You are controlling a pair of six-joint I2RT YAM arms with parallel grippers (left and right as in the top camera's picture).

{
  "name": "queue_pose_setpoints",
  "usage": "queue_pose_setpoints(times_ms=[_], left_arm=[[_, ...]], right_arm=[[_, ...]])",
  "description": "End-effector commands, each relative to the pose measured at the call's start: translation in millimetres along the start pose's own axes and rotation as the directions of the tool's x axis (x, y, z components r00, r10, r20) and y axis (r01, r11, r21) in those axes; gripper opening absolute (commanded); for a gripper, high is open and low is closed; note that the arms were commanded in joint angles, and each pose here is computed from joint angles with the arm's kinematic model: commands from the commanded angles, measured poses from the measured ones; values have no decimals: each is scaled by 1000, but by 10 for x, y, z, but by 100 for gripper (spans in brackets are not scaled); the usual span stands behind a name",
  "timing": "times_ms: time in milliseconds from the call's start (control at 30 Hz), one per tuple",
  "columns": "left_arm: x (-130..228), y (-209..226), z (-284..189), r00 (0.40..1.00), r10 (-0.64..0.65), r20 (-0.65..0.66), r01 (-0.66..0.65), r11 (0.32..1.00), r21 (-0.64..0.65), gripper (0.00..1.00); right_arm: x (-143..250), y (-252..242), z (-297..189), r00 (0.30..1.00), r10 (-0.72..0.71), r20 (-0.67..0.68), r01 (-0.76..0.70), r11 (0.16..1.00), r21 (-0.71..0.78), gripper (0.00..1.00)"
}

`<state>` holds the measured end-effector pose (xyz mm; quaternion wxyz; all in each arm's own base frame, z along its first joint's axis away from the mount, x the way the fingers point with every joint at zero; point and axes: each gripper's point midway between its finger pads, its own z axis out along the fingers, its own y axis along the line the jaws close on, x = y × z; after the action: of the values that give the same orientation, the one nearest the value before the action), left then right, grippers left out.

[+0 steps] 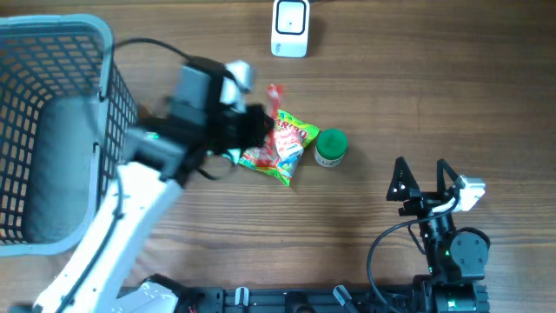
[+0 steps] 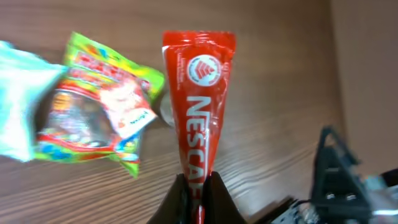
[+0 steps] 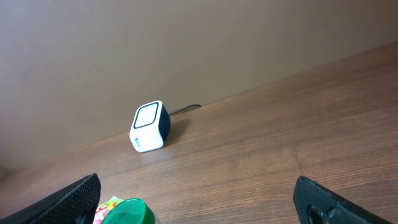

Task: Scan the item barcode
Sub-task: 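Carry the Nescafe stick out and drop it below the Haribo bag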

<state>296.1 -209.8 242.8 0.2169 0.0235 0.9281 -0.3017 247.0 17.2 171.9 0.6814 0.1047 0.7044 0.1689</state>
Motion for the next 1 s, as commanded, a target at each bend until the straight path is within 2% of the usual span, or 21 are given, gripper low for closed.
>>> queue_pose_setpoints(times_ms=[0, 67, 200, 267, 333, 367, 433, 500, 600, 667, 733, 767, 833, 933, 967], left_arm=[[446, -124, 522, 992, 91, -84, -94, 995, -34, 4], [743, -170, 795, 978, 157, -135, -160, 987, -6, 4], [1416, 87, 1184, 897, 340, -281, -350, 937, 16, 4], [1572, 189, 1252, 867, 390, -309, -403, 915, 25, 4], [1592, 301, 1322, 867, 394, -306, -415, 910, -7, 4], [1566, 343, 1355, 869, 394, -299, -422, 906, -31, 27], [1452, 306, 1388, 879, 405, -251, -428, 903, -44, 100], [1362, 209, 1376, 884, 415, -216, -431, 902, -31, 100], [976, -21, 1185, 893, 437, -109, -446, 892, -76, 100], [581, -69, 956, 894, 448, -5, -440, 876, -198, 100], [-10, -148, 581, 881, 445, 161, -378, 867, -325, 100], [-381, -184, 335, 858, 445, 258, -335, 864, -376, 100], [-820, -286, -14, 806, 478, 350, -329, 852, -408, 100], [-1523, -419, -836, 681, 537, 497, -293, 823, -487, 100], [-1787, -369, -1301, 627, 547, 555, -220, 807, -548, 100]], right_arm=[[-10, -7, -1, 1000, 6, 7, -6, 1000, 5, 100], [-12, -5, -1, 1000, 5, 7, -5, 1000, 5, 100], [-10, -7, -1, 1000, 6, 7, -6, 1000, 5, 100], [-12, -6, -1, 1000, 5, 7, -5, 1000, 5, 100], [-10, -6, -1, 1000, 6, 7, -6, 1000, 5, 100], [-10, -7, -1, 1000, 6, 7, -6, 1000, 5, 100], [-10, -7, -1, 1000, 6, 7, -6, 1000, 5, 100], [-12, -6, -1, 1000, 6, 7, -6, 1000, 5, 100], [-10, -6, -1, 1000, 6, 7, -6, 1000, 5, 100], [-12, -5, -1, 1000, 6, 7, -6, 1000, 5, 100], [-12, -6, -1, 1000, 6, 7, -6, 1000, 5, 100], [-10, -6, -1, 1000, 6, 7, -6, 1000, 5, 100], [-10, -6, -1, 1000, 6, 7, -6, 1000, 5, 100], [-10, -7, -1, 1000, 6, 7, -6, 1000, 5, 100], [-12, -6, -1, 1000, 6, 7, -6, 1000, 5, 100]])
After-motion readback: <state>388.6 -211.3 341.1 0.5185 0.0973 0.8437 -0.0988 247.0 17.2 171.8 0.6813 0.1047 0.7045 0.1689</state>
